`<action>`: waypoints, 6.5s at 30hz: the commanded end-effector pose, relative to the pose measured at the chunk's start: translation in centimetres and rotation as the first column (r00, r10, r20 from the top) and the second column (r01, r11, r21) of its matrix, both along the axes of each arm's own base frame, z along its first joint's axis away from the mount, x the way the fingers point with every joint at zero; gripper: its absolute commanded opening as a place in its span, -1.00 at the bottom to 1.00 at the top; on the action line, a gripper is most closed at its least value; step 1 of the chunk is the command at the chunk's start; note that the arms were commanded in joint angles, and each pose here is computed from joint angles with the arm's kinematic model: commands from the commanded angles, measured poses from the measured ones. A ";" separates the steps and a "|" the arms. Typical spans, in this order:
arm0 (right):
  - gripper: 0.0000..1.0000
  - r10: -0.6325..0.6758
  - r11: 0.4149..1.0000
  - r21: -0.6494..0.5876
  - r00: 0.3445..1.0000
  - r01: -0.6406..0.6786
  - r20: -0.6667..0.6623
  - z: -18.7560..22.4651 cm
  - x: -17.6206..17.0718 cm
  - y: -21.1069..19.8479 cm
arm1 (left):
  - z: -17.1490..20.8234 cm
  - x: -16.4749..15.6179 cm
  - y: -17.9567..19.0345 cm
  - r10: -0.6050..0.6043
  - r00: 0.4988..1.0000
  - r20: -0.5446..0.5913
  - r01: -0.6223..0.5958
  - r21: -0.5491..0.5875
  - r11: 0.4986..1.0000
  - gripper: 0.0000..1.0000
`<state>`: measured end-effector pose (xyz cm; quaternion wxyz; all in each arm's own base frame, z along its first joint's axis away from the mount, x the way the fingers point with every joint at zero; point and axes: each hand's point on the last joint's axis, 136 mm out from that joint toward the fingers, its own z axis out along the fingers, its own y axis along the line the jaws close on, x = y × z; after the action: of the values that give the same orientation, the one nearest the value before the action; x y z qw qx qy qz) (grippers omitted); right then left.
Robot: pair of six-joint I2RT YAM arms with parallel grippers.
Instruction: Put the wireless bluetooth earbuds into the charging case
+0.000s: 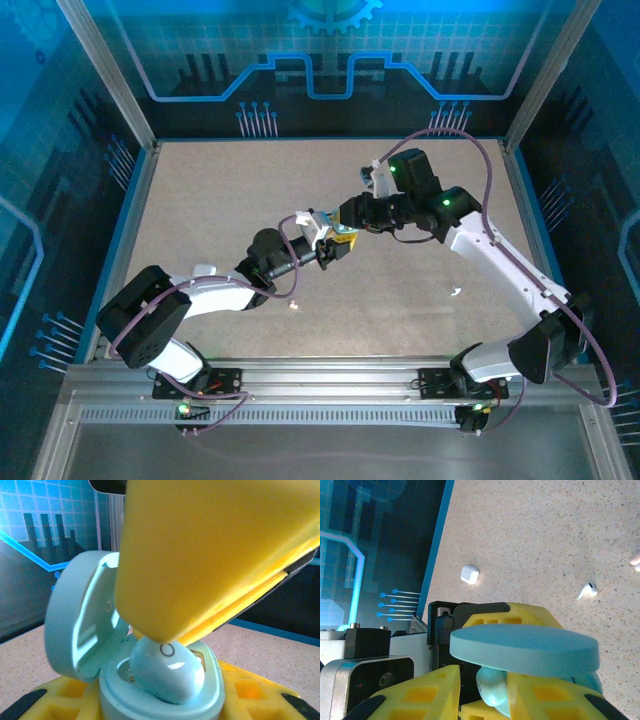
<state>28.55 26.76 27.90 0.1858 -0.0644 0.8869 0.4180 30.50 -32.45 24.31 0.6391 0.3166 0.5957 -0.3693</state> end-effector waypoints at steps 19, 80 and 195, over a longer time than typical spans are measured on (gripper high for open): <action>-0.20 -0.066 0.997 0.046 0.961 0.056 0.269 6.9 -0.8 -3.0 | 3.5 -0.9 0.3 -0.012 0.995 0.096 0.019 -0.069 0.997 -0.37; -0.23 0.307 0.890 0.391 0.942 -0.234 -0.133 1.5 -2.5 -0.8 | 8.0 -4.1 -0.1 -0.164 0.981 0.106 0.174 -0.094 0.980 -0.31; 0.23 -0.325 0.859 -0.480 0.914 0.178 -0.243 -21.8 15.8 -11.6 | 1.9 0.5 14.1 0.489 0.793 -0.364 -0.438 0.217 0.872 0.98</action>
<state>44.57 15.20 7.59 0.1034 0.0632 0.9679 0.2203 31.05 -18.95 24.15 0.5313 0.1218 0.8080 -0.2237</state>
